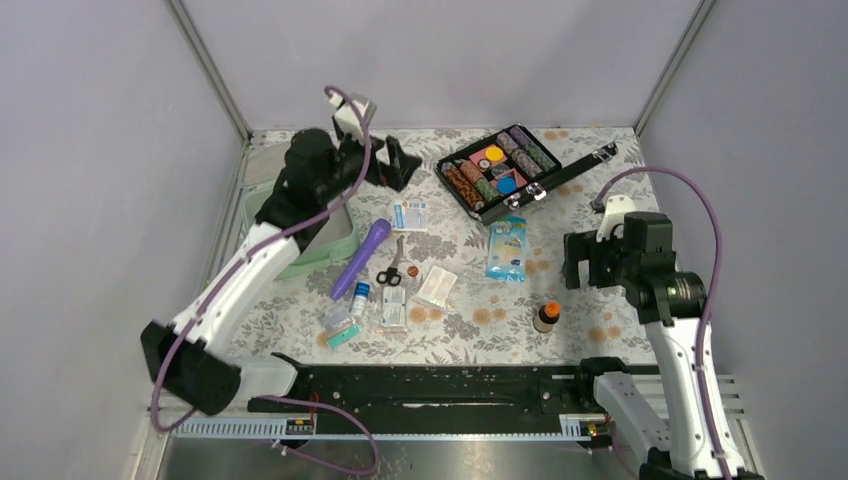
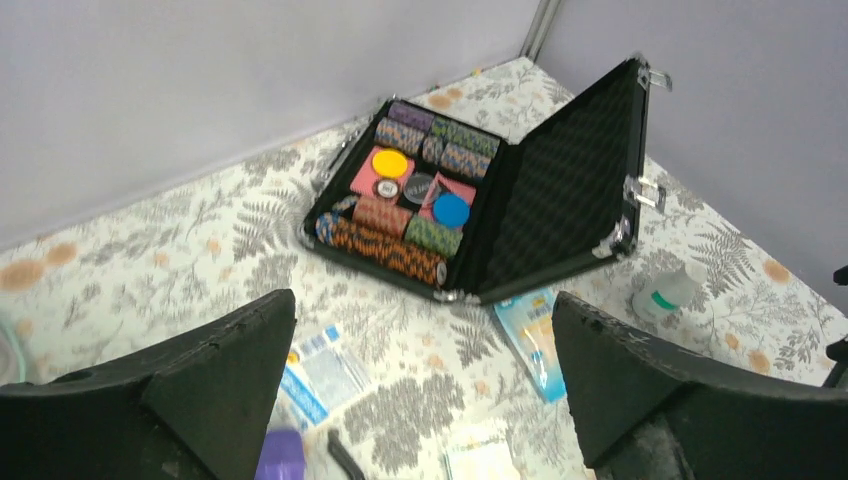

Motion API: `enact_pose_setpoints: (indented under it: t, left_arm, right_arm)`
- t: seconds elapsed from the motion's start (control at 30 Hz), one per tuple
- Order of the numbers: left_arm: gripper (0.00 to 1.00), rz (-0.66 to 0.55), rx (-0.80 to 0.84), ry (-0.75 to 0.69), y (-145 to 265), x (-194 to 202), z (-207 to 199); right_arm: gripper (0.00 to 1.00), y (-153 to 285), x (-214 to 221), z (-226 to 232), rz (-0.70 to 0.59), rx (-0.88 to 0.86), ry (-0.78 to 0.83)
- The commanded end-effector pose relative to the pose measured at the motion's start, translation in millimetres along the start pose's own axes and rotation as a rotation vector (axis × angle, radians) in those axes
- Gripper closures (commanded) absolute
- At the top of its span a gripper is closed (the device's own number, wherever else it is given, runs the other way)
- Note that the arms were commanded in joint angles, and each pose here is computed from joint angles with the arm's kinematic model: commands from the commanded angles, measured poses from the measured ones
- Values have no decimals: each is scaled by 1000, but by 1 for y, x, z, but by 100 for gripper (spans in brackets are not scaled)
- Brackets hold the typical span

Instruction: Organize the medicine kit

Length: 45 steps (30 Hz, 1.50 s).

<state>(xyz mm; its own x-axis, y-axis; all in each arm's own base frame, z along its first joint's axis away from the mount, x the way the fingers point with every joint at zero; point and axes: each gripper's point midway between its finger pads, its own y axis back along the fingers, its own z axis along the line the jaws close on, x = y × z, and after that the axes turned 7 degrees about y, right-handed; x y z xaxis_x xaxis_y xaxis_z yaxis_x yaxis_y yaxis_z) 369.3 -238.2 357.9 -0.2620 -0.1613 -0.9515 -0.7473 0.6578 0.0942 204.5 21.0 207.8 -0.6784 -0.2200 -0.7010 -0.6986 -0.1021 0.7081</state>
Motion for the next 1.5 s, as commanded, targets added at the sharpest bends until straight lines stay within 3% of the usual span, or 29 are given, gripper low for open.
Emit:
enact_pose_setpoints:
  t: [0.0,0.1,0.2,0.33,0.53,0.7,0.93,1.07,1.47]
  left_arm:
    - [1,68,-171,40,34,36,20]
    - [1,127,-256,71,52,58,33]
    - [1,156,-364,83,67,74,51]
    - [1,131,-476,122,84,79,72]
    - [1,9,-600,160,100,39,94]
    - [1,-93,-665,109,116,13,101]
    - [1,-197,-713,147,129,-4,104]
    - [1,-215,-715,227,136,-8,101]
    - [1,-270,-715,334,156,-18,110]
  right_arm:
    - [2,16,-14,75,-145,-425,252]
    - [6,8,-6,104,-49,-491,391]
    - [6,-8,-13,122,-36,-492,420]
    - [16,-32,-24,146,-12,-437,492]
    - [17,-64,-39,155,10,-224,431]
    - [15,-69,-49,176,-54,-138,558]
    - [13,-90,-30,185,80,-93,506]
    - [22,-112,-41,196,64,13,443]
    - [25,-141,-38,208,76,260,338]
